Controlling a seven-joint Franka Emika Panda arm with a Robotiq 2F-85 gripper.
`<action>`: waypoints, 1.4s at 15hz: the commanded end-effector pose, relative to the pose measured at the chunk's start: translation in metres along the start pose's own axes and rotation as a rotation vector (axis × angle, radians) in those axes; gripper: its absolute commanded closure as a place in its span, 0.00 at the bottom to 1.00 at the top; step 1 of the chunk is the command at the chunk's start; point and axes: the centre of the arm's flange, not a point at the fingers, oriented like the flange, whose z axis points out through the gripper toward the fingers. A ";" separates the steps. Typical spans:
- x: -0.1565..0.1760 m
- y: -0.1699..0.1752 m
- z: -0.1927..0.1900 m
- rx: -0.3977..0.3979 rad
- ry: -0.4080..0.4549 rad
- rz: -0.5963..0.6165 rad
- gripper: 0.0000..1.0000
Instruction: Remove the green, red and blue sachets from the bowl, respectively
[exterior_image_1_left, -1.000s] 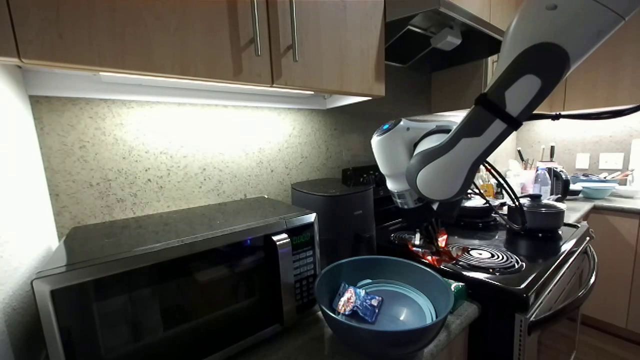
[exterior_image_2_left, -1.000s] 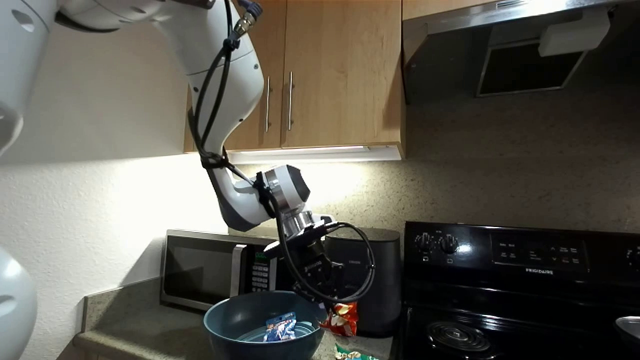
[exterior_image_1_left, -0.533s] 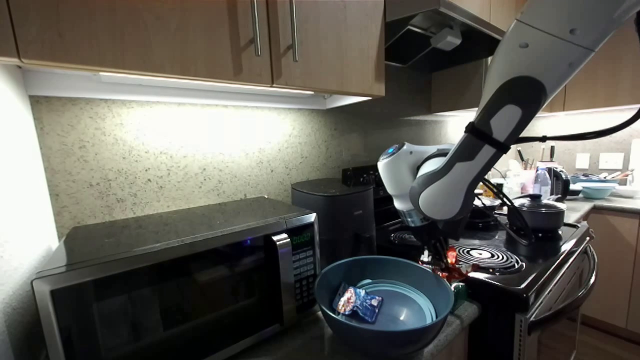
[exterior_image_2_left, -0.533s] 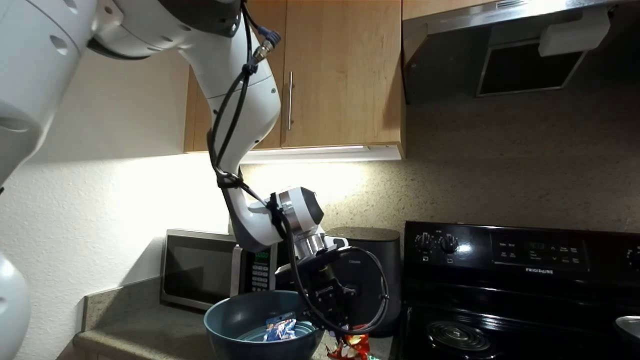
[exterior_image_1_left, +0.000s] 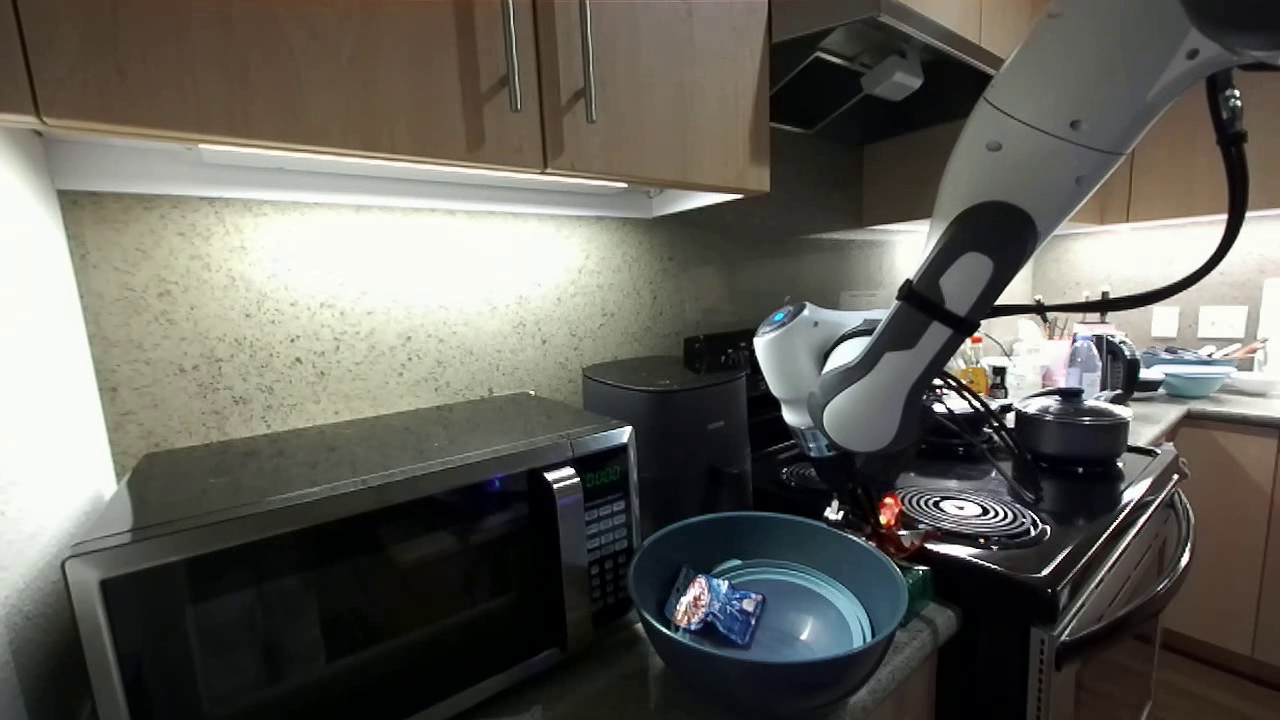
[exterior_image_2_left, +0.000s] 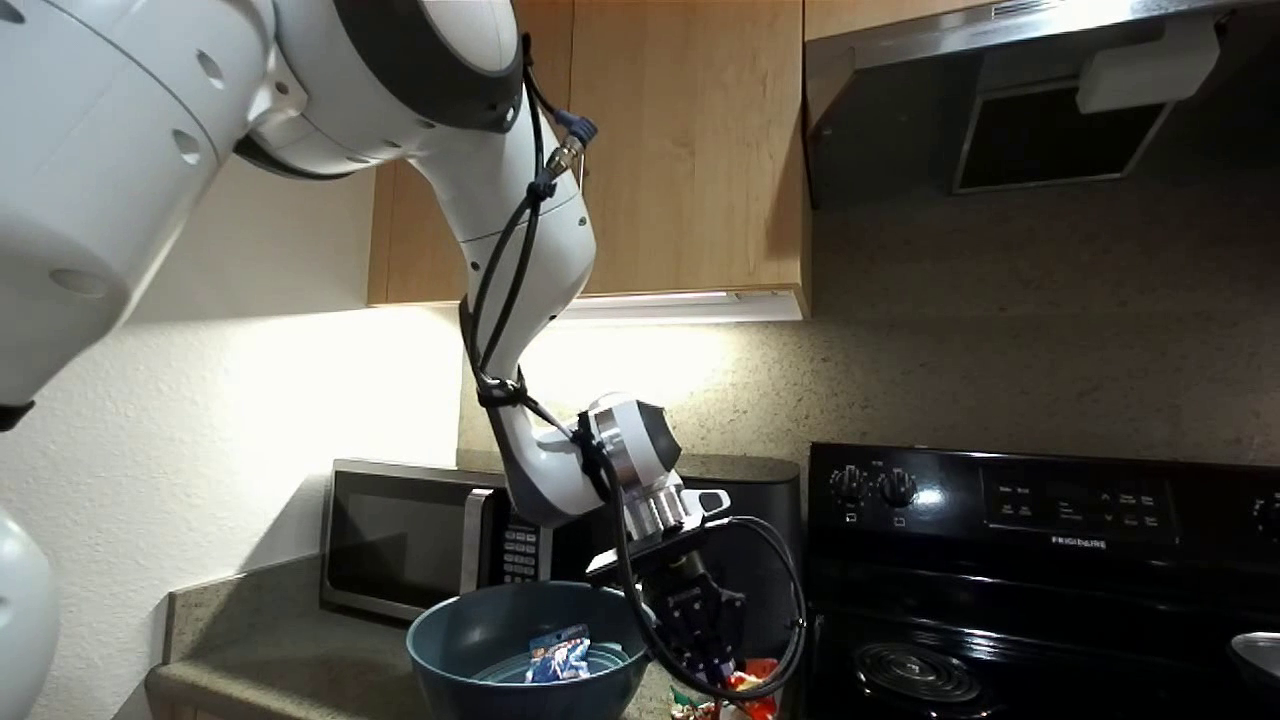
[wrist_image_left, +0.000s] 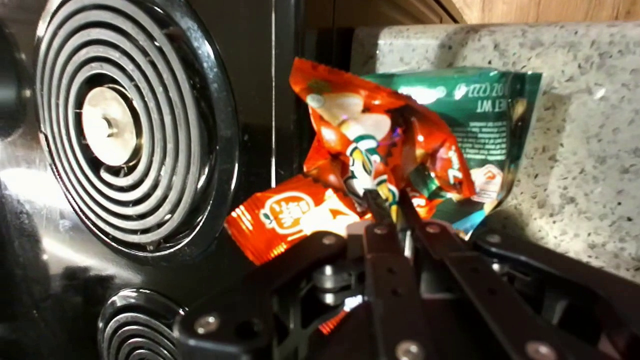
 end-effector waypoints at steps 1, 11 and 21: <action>0.010 -0.001 0.008 -0.016 -0.007 0.058 0.63; 0.015 -0.003 -0.034 -0.075 0.042 0.158 0.02; 0.005 -0.070 -0.148 -0.099 0.177 0.103 0.00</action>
